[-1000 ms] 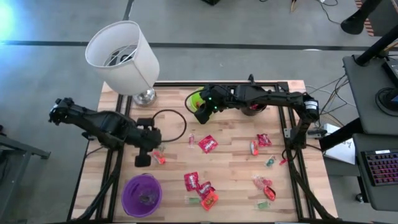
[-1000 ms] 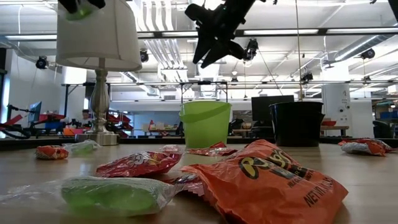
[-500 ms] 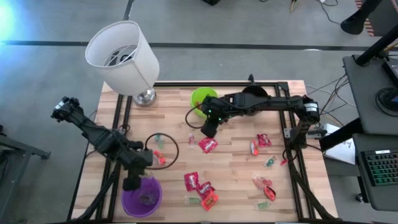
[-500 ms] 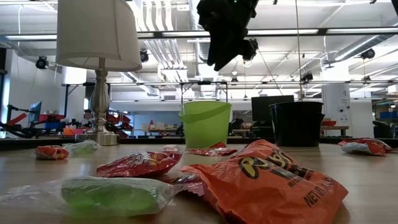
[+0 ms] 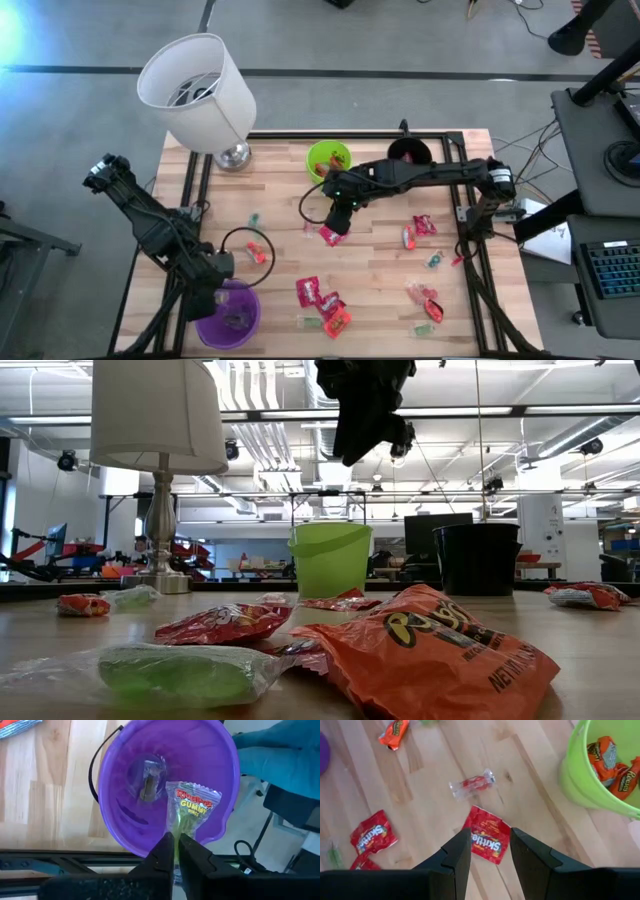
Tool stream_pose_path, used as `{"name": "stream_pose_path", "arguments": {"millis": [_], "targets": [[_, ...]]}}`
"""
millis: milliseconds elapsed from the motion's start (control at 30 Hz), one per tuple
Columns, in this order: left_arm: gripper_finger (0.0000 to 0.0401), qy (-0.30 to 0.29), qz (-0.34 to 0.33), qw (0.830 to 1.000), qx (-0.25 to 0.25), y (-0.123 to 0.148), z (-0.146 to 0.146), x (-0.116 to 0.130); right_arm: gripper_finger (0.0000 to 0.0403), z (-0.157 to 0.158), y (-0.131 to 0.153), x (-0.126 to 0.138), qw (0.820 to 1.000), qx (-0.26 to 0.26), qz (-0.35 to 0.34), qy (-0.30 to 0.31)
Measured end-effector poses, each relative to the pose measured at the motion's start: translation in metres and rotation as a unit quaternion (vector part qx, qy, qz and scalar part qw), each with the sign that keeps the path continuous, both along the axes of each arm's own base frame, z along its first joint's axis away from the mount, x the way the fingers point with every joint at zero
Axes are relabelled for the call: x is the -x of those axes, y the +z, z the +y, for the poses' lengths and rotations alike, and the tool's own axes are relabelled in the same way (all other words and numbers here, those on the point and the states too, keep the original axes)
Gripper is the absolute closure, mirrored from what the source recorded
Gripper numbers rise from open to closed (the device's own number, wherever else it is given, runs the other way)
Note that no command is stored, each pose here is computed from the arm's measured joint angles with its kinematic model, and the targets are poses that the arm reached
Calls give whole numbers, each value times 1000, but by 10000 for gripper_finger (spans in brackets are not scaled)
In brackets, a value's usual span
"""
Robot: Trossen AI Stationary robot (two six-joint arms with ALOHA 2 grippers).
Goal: Sort candy
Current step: Put the green gummy into the violet bucket, then put the red candy into the black bucket
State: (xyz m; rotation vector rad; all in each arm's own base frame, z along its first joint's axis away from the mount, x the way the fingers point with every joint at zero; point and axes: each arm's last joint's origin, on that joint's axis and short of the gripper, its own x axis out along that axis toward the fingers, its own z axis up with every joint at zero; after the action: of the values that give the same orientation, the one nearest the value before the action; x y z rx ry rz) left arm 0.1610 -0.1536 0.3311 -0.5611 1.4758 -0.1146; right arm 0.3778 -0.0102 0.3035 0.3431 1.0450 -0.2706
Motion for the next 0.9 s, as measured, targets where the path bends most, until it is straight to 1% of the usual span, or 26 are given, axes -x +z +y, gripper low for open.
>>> {"name": "stream_pose_path", "arguments": {"millis": [133,267,400,500,600,700,800,900], "targets": [[376,7,3,1000,1,0,0,0,275,3,0,0,1000,0,0,4],[347,2,12,1000,10,0,0,0,275,4,-3,0,1000,3,4,4],[321,0,5,1000,1,0,0,0,275,4,-9,1,1000,1,12,0],[315,11,-16,999,-40,-2,4,0,275,6,-18,4,999,-9,29,-19],[314,33,-41,993,-111,-4,10,1,275,11,-25,10,997,-19,62,-34],[315,45,-44,982,-176,-5,18,5,275,15,-30,16,993,-28,96,-57],[315,46,-31,971,-232,-7,26,11,275,19,-33,22,987,-40,126,-94],[315,46,-27,957,-287,-7,33,15,275,27,-37,26,983,-43,138,-117]]}}
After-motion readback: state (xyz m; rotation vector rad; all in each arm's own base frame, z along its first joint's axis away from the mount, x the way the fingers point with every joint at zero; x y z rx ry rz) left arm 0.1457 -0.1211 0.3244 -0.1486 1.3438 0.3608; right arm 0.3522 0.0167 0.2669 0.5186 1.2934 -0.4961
